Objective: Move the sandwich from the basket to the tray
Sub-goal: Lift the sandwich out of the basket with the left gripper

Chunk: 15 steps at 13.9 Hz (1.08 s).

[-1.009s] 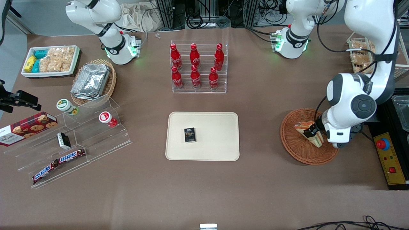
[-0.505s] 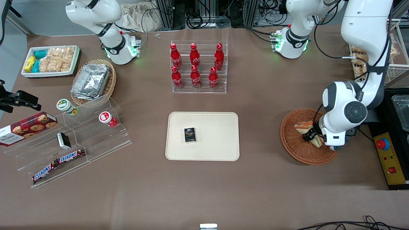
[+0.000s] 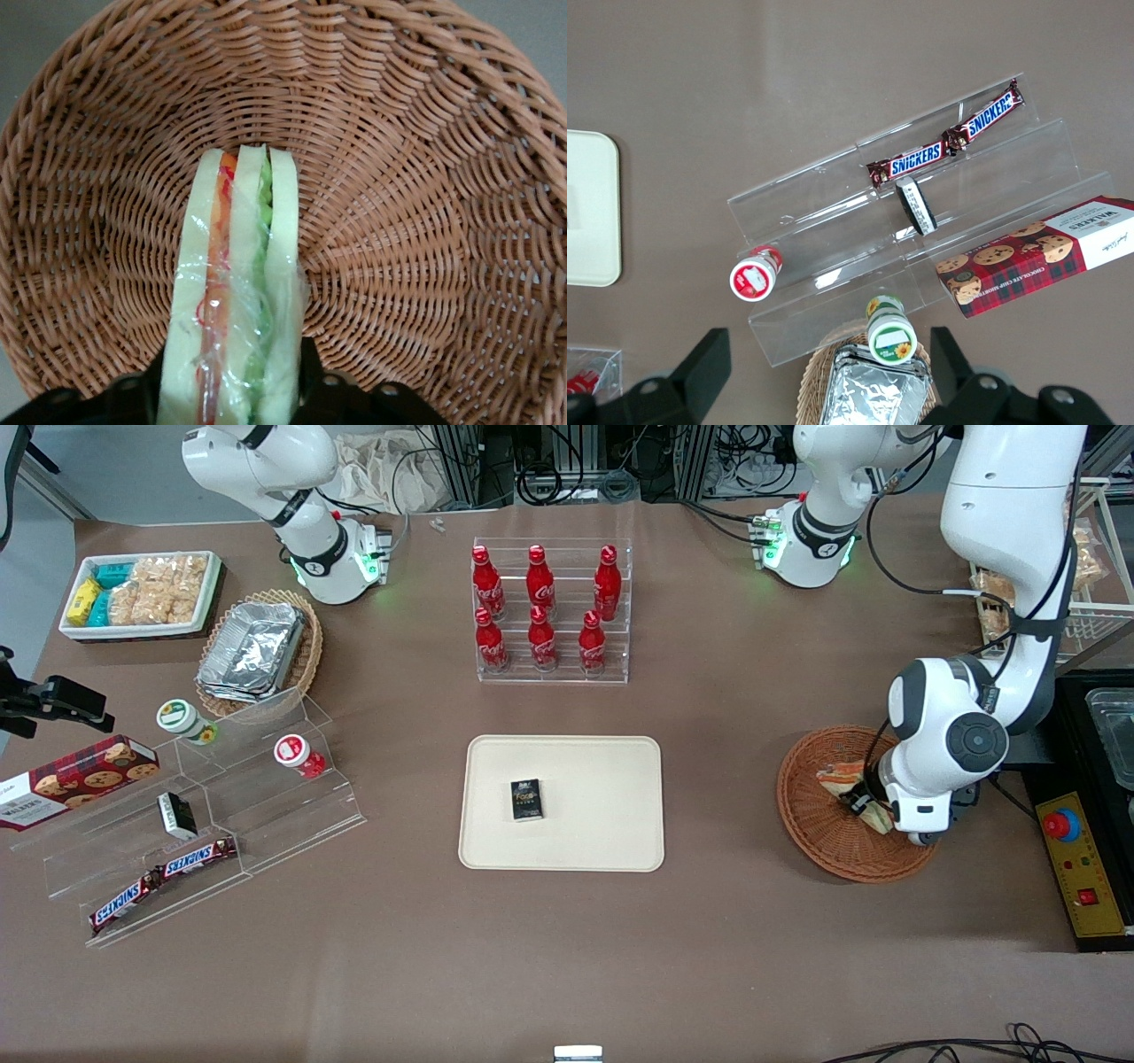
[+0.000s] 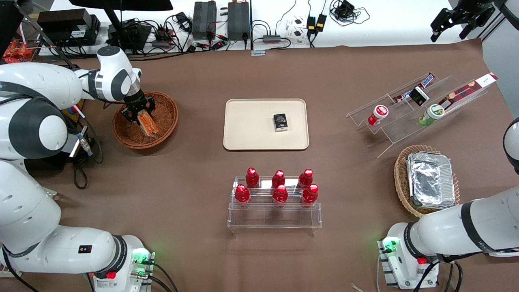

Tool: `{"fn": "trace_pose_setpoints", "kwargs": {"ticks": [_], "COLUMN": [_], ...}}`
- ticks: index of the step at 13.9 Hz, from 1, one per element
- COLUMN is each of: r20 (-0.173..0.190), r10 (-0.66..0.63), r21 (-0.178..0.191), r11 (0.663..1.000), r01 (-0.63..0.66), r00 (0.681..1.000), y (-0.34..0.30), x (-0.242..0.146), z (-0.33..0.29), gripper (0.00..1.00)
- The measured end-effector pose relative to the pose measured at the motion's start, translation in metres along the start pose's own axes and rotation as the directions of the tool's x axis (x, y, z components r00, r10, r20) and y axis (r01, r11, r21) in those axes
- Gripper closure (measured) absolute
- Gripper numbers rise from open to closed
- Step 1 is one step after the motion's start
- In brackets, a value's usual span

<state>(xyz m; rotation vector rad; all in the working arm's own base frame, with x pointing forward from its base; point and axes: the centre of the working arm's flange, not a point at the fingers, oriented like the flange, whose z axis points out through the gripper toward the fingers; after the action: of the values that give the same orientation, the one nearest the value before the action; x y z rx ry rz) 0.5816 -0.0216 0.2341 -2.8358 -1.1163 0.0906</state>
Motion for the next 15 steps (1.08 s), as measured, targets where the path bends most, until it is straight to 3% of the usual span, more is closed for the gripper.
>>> {"fn": "trace_pose_setpoints", "kwargs": {"ticks": [3, 6, 9, 11, 15], "r20": [-0.007, -0.014, -0.022, -0.005, 0.005], "r10": [0.006, 0.045, 0.159, 0.260, 0.446], "r21": [-0.005, -0.004, -0.010, -0.023, -0.047], "r11": [1.000, 0.999, 0.987, 0.965, 0.894], "r01": [-0.006, -0.045, -0.159, -0.260, -0.445], "r00": [1.000, 0.999, 0.987, 0.966, 0.895], "y": [0.001, -0.003, 0.003, 0.026, 0.079], "x": [-0.001, -0.008, -0.038, -0.072, -0.146], "z": [-0.029, -0.115, -0.200, -0.236, -0.250], "gripper": [0.70, 0.72, 0.74, 0.81, 0.81]}}
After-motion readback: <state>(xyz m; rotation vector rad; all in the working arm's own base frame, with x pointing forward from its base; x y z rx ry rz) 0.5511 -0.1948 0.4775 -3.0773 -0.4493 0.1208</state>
